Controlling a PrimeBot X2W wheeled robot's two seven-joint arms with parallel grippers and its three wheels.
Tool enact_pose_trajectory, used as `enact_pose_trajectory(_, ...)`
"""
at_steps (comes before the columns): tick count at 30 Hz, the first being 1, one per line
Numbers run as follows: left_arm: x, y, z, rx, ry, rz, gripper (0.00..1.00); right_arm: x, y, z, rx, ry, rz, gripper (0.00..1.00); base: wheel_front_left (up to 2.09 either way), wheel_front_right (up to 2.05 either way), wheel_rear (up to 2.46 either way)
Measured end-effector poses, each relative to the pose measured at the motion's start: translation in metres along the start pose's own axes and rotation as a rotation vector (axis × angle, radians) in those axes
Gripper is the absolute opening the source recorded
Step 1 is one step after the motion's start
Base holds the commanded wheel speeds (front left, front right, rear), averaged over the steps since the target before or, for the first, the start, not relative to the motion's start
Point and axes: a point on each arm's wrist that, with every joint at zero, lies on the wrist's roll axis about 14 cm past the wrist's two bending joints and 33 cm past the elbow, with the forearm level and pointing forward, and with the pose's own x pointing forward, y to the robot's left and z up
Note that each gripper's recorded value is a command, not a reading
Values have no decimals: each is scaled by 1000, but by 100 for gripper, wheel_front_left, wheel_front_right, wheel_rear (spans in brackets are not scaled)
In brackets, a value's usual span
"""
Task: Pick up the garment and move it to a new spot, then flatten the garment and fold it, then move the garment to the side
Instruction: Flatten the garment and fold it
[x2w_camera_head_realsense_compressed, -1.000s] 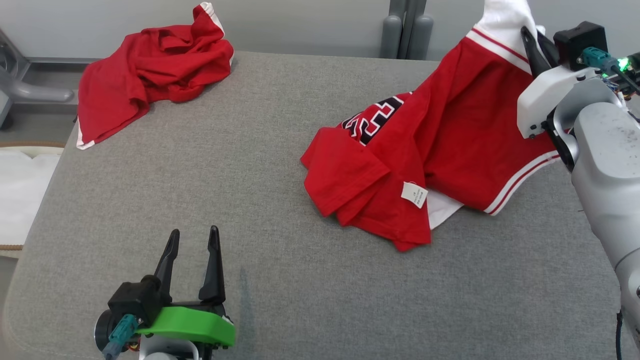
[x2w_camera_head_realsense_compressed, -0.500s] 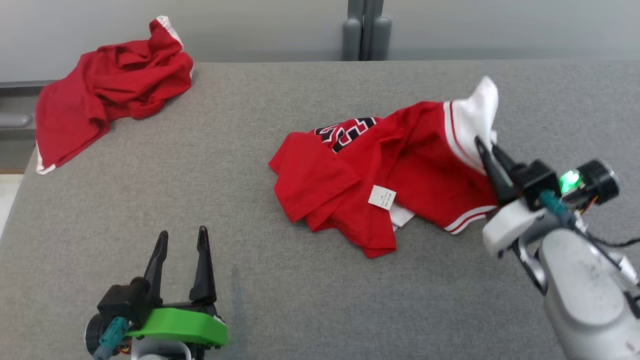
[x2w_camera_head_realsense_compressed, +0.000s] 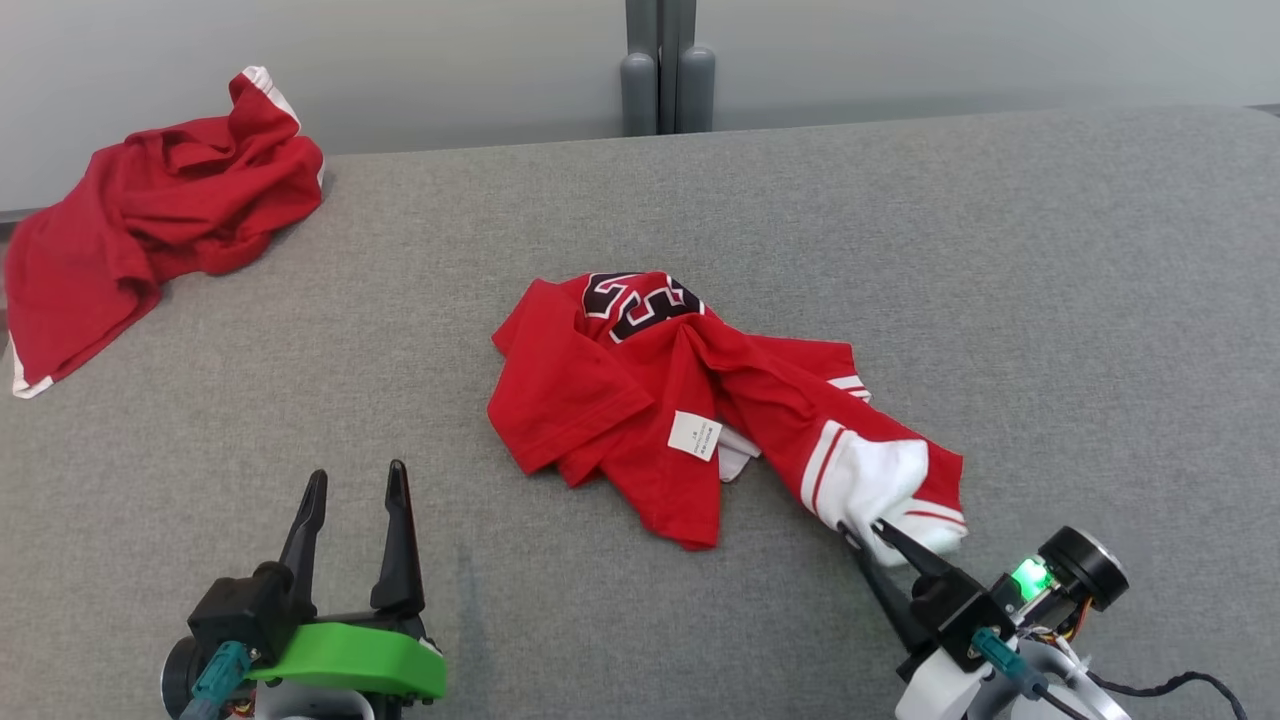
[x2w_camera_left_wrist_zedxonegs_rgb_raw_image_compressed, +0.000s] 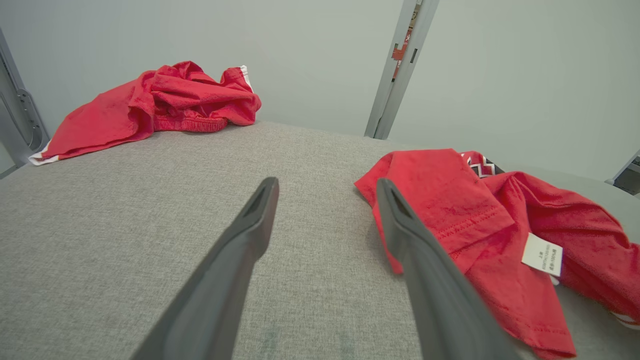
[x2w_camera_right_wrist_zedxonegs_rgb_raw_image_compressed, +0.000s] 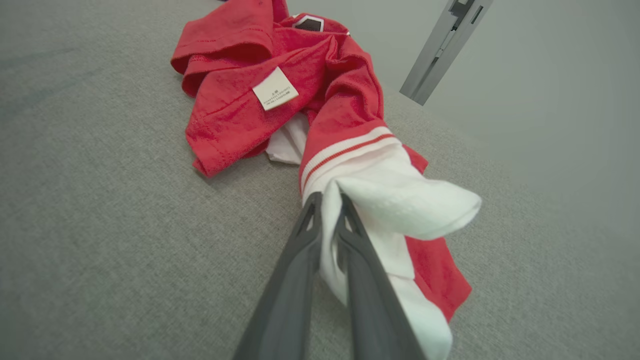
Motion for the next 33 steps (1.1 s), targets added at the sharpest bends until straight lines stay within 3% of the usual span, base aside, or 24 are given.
enact_pose_trajectory(8,2,-9,0,-3,-2,-29,100,-22,5,-1,42,5,-24,100,0,0,0)
enact_pose_trajectory(14,1,-15,0,-4,-1,-48,100,-32,-30,13,96,-50,-150,100,0,0,0)
enact_pose_trajectory(20,-2,-13,0,-5,-1,-40,100,-27,-62,5,107,-32,-227,100,0,0,0)
enact_pose_trajectory(26,-5,-2,1,-3,-1,-8,100,-5,-75,-14,147,35,-231,100,0,0,0)
enact_pose_trajectory(33,-12,13,2,1,-4,42,100,16,-67,-56,185,185,-169,100,0,0,0)
